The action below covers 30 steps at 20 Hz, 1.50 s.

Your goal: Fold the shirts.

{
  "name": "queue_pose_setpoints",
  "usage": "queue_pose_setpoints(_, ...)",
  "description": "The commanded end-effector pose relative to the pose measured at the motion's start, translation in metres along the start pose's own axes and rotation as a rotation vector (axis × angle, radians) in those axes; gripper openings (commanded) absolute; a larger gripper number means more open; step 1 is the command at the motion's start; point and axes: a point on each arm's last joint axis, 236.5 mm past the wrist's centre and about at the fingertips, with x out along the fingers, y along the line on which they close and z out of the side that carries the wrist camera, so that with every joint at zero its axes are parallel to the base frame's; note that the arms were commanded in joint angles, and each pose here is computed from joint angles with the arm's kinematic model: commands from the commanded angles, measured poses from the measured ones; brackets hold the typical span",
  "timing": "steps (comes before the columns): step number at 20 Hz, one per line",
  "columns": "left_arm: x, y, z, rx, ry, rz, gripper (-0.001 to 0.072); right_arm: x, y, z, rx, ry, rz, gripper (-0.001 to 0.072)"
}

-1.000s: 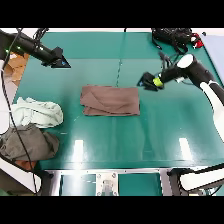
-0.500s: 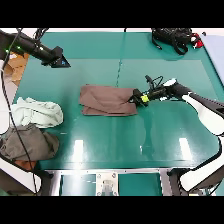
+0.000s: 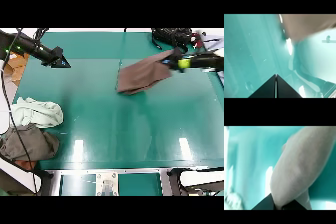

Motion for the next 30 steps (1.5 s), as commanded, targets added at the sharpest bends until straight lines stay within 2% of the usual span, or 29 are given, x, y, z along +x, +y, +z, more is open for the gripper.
queue_pose_setpoints(1, 0.0, 0.0, 0.0, 0.001, 0.0, 0.0, 0.0022, -0.109, -0.075, 0.042, 0.13, -0.174, -0.192, 0.0013)
queue_pose_setpoints(4, 0.0, 0.0, 0.0, 0.001, 0.0, 0.0, 0.0022, -0.191, -0.171, 0.03, 0.343, -0.29, -0.353, 0.0012)
queue_pose_setpoints(7, 0.0, 0.0, 0.0, 0.001, -0.001, 0.001, 0.0022, -0.266, -0.251, -0.019, 0.574, -0.429, -0.459, 0.0012)
queue_pose_setpoints(11, 0.0, 0.0, 0.0, 0.001, -0.001, 0.001, 0.0022, -0.32, -0.319, -0.112, 0.803, -0.583, -0.563, 0.0012)
queue_pose_setpoints(14, 0.0, 0.0, 0.0, 0.001, 0.0, 0.0, 0.0022, -0.318, -0.349, -0.179, 0.959, -0.647, -0.609, 0.0012)
queue_pose_setpoints(17, 0.0, 0.0, 0.0, 0.001, 0.001, 0.0, 0.0022, -0.294, -0.363, -0.215, 1.034, -0.626, -0.618, 0.0013)
queue_pose_setpoints(22, 0.001, -0.001, 0.0, 0.003, 0.002, -0.002, 0.0022, -0.281, -0.361, -0.24, 1.017, -0.51, -0.657, 0.003)
queue_pose_setpoints(23, 0.001, -0.001, 0.0, 0.003, 0.003, -0.002, 0.0022, -0.282, -0.358, -0.25, 1.019, -0.451, -0.678, 0.0193)
queue_pose_setpoints(24, 0.001, -0.001, -0.001, 0.003, 0.006, -0.003, 0.0022, -0.29, -0.356, -0.264, 1.026, -0.372, -0.73, 0.0324)
queue_pose_setpoints(26, 0.0, -0.002, -0.002, 0.002, 0.009, -0.006, 0.0022, -0.332, -0.345, -0.296, 1.114, -0.22, -0.902, 0.0313)
queue_pose_setpoints(27, 0.0, -0.004, -0.001, 0.002, 0.006, -0.015, 0.0022, -0.357, -0.335, -0.304, 1.166, -0.174, -0.979, 0.0285)
queue_pose_setpoints(28, 0.0, -0.007, -0.001, 0.003, 0.003, -0.023, 0.0022, -0.376, -0.323, -0.3, 1.193, -0.16, -1.019, 0.0281)
queue_pose_setpoints(30, -0.003, -0.012, 0.001, 0.005, -0.007, -0.038, 0.0021, -0.384, -0.301, -0.258, 1.131, -0.206, -0.999, 0.0203)
